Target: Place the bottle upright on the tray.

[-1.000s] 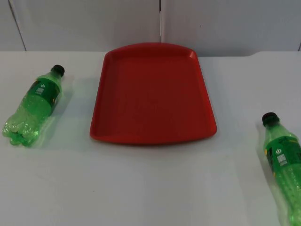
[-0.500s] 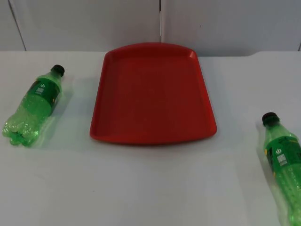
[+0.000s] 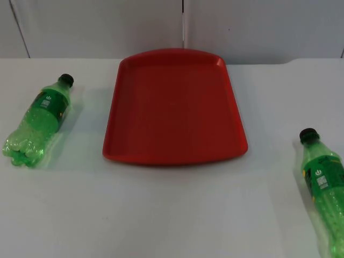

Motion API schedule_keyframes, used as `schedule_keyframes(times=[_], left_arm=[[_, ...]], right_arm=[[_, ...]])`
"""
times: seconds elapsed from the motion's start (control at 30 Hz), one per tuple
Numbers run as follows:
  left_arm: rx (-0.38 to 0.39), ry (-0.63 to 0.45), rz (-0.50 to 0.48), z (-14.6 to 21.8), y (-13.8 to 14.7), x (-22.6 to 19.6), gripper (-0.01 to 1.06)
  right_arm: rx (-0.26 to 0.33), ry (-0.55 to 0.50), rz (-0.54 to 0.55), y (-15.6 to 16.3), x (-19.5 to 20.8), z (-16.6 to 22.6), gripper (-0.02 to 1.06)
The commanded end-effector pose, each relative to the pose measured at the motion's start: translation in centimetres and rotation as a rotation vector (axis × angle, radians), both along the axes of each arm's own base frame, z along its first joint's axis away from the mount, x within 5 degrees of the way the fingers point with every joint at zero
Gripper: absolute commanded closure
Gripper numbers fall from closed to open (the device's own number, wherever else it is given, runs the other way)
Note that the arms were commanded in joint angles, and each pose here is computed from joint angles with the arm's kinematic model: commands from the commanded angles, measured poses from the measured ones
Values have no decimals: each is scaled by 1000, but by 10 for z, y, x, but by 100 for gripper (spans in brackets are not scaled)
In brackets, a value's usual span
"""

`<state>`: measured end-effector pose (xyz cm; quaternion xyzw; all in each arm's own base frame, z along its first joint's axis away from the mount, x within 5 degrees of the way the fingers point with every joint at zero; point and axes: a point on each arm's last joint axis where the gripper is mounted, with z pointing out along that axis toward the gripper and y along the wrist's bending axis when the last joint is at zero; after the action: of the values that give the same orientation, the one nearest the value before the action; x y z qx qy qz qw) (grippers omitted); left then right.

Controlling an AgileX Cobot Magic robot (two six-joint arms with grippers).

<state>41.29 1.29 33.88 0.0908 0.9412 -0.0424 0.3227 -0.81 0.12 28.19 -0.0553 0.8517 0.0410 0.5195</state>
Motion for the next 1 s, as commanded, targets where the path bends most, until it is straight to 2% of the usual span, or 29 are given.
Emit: schedule_keyframes(times=[0.0, 0.2, 0.43, 0.77, 0.87, 0.97], left_arm=[[-18, 20, -11, -3, 3, 10, 14], [-1, 73, -26, -19, 11, 35, 14], [-3, 184, -43, -62, 14, 63, 14], [-15, 268, -51, -102, 7, 75, 14], [-1, 309, -55, -113, 1, 76, 14], [51, 341, -33, -123, -10, 78, 14]], right_arm=[[-6, 0, -4, 0, 1, -2, 0], [-6, 0, -4, 0, 1, -2, 0], [-6, 0, -4, 0, 1, -2, 0], [-6, 0, -4, 0, 1, -2, 0], [-6, 0, -4, 0, 1, -2, 0], [-6, 0, -4, 0, 1, -2, 0]])
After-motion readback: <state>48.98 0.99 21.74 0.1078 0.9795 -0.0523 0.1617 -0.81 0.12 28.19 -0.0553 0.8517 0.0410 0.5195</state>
